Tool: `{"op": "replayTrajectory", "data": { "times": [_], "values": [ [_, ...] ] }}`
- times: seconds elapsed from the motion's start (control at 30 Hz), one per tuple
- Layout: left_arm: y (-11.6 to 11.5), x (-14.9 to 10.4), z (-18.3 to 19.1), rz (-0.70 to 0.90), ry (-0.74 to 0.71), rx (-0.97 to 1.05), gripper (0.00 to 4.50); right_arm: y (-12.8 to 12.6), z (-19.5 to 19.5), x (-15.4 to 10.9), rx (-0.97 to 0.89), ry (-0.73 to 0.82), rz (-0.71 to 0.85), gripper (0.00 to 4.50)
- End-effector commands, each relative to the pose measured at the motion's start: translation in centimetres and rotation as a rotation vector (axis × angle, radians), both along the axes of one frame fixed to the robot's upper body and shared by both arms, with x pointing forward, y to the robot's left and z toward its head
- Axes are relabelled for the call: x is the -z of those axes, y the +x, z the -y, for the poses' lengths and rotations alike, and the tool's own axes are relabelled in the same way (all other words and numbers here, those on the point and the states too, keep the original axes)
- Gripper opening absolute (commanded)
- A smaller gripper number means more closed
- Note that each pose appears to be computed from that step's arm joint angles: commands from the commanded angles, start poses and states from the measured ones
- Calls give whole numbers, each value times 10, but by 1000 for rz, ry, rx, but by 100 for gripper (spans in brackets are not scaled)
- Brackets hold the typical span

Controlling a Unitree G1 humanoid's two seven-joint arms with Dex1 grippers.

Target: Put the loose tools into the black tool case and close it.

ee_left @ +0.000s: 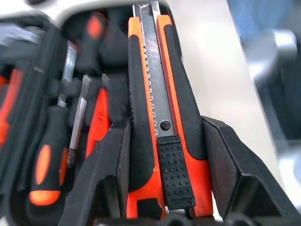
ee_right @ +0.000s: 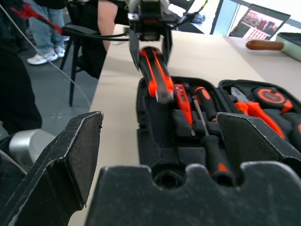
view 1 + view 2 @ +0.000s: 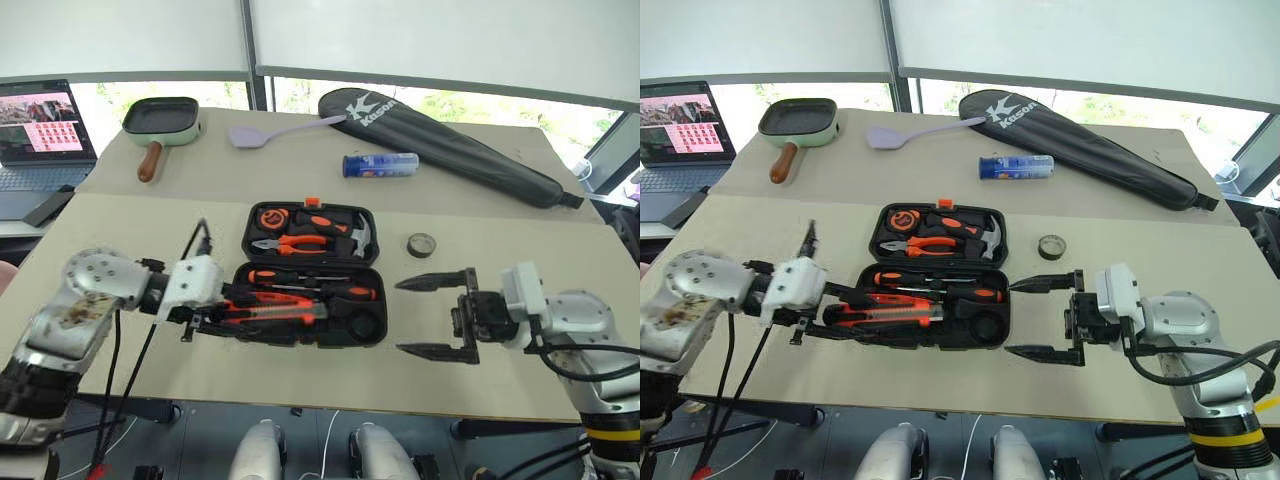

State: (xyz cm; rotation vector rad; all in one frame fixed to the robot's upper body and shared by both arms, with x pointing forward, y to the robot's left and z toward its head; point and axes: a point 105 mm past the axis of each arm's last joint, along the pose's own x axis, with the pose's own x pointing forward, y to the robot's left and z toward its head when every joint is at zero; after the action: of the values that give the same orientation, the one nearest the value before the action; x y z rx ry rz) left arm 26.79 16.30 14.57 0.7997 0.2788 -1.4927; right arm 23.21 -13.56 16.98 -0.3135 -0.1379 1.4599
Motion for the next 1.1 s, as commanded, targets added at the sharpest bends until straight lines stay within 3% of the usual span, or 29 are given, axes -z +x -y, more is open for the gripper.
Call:
{"op": "replayTrajectory", "data": {
  "times": [0.03,0.37,0.77,0.83,0.97,1.1],
  "values": [
    [6,3,6,27,32,27,174,-4,0,-8,14,18,11,450],
    [20,18,25,35,68,23,174,-5,0,-8,55,40,-6,450],
    [12,27,26,-55,65,2,174,-5,-5,-8,58,58,-20,450],
    [15,20,31,-24,4,8,276,-4,-7,-7,57,61,-24,450],
    [23,-2,37,28,-158,-17,396,-4,-8,-6,55,65,-29,450],
    [24,-28,30,28,-316,-32,396,-2,-8,-5,56,67,-34,450]
  ]
}}
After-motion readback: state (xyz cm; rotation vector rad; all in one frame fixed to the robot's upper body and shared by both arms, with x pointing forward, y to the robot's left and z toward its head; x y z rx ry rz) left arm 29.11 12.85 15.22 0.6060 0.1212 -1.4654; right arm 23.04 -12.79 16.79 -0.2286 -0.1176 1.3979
